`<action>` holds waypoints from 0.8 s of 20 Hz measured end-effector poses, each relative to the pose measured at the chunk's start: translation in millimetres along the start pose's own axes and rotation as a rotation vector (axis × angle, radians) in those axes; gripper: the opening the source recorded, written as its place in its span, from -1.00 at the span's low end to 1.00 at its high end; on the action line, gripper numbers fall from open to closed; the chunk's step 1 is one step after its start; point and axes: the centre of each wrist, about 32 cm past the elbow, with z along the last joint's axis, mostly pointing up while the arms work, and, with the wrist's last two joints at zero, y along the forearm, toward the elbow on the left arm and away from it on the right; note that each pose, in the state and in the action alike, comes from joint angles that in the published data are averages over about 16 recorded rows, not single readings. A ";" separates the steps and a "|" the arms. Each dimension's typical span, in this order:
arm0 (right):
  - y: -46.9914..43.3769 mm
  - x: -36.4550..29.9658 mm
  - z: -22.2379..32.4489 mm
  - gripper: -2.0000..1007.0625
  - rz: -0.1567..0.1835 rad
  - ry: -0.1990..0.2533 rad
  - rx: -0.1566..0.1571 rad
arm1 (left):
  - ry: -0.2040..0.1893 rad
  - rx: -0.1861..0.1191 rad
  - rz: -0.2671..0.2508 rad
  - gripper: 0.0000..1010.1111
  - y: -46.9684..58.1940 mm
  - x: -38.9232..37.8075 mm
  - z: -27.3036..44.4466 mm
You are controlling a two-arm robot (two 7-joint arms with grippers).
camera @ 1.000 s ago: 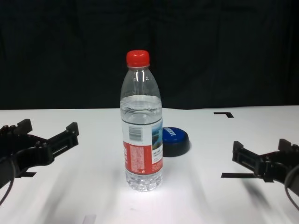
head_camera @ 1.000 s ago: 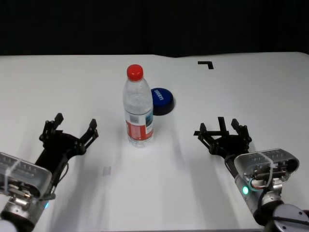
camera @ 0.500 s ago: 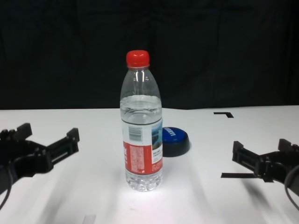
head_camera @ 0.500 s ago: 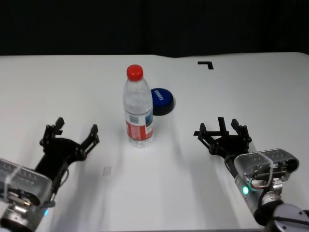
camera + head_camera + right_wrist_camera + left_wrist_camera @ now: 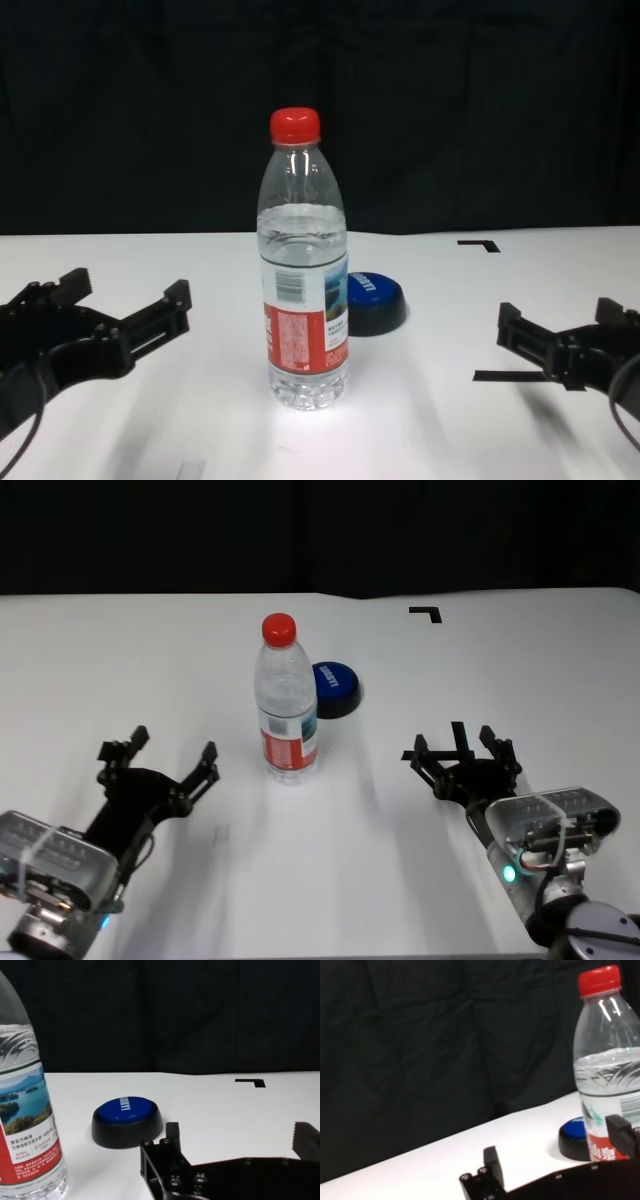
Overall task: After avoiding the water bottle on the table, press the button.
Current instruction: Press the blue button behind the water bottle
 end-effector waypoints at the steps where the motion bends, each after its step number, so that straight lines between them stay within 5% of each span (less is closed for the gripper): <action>1: 0.0 0.0 0.0 0.99 0.000 0.000 0.000 | 0.001 -0.002 -0.005 0.99 -0.9 -0.2 -0.1; 16: 0.0 0.0 0.0 0.99 0.000 0.000 0.000 | 0.003 -0.016 -0.076 0.99 -15.9 -1.1 -1.5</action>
